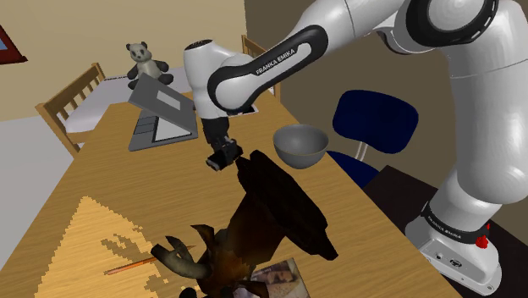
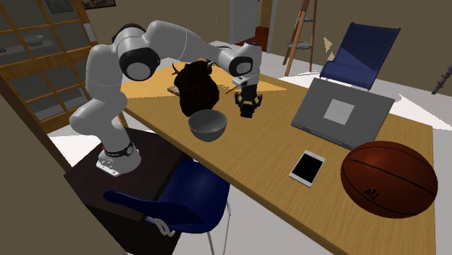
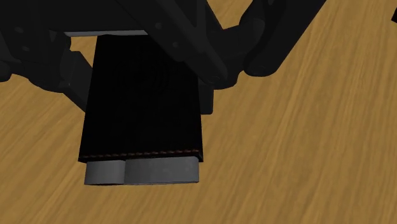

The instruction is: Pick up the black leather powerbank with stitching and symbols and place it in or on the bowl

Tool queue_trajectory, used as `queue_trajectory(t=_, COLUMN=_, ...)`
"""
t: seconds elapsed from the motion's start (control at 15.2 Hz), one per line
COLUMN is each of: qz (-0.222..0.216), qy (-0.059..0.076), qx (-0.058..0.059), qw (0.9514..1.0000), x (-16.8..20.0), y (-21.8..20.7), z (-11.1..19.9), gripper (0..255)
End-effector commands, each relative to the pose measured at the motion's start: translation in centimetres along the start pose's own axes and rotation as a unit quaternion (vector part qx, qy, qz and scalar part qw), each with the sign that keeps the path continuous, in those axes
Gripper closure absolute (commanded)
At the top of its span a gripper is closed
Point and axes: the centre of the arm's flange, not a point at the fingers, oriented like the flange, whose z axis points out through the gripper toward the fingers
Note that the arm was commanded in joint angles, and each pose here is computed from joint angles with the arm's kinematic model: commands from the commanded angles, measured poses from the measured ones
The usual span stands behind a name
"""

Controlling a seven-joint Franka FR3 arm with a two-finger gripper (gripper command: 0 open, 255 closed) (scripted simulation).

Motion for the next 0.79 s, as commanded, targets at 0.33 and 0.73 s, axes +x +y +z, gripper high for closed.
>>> queue_trajectory(t=0.33, qz=0.0, qy=0.0, qx=0.0, qw=1.0, x=0.0, y=0.0, z=-3.8, gripper=255)
queue_trajectory(t=0.73, qz=0.0, qy=0.0, qx=0.0, qw=1.0, x=0.0, y=0.0, z=-6.9, gripper=255)
